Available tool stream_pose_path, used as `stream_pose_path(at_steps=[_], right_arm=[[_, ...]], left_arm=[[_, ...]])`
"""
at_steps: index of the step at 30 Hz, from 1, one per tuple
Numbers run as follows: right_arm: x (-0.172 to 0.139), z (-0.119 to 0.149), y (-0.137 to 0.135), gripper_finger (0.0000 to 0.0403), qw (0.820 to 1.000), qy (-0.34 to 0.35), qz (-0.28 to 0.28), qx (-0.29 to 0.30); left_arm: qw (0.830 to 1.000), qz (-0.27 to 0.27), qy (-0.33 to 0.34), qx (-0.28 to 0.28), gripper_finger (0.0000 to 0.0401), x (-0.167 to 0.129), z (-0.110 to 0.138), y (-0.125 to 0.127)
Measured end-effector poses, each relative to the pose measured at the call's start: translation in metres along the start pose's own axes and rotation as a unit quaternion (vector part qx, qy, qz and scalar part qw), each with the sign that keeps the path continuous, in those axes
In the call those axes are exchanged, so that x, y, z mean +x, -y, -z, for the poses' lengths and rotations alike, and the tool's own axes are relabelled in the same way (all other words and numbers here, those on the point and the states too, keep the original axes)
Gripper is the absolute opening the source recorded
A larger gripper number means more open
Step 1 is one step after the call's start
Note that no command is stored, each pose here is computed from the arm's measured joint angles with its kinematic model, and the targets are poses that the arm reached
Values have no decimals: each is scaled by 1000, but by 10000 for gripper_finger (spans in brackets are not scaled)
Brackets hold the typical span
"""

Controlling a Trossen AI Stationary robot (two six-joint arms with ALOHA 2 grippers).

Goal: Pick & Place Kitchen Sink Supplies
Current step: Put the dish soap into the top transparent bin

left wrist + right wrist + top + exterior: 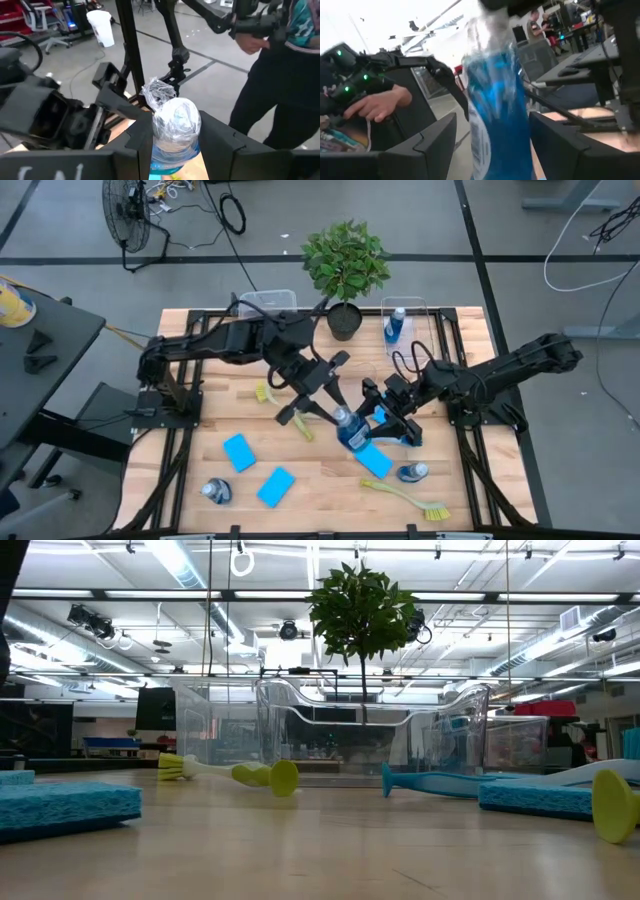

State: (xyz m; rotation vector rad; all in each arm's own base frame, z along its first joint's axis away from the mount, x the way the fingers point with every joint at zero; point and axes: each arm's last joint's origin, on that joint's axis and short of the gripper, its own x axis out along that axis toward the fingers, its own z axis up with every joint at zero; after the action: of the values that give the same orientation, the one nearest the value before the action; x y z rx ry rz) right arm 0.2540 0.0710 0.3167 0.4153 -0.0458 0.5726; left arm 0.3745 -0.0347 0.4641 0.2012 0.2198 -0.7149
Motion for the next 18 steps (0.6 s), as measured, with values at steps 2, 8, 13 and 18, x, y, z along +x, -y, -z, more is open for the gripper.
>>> stream_pose_path(at_steps=[2,8,13,18], right_arm=[[0,0,0,249,1000,1,-1,-1],[1,0,0,249,1000,-3,-11,0],[1,1,-1,249,1000,-8,-22,2],[0,3,0,249,999,-20,-19,24]], left_arm=[[1000,7,6,-8,134,-1,1,-3],[999,19,9,-26,134,2,8,-14],[998,34,11,-41,134,6,13,-20],[997,50,15,-57,134,13,20,-27]])
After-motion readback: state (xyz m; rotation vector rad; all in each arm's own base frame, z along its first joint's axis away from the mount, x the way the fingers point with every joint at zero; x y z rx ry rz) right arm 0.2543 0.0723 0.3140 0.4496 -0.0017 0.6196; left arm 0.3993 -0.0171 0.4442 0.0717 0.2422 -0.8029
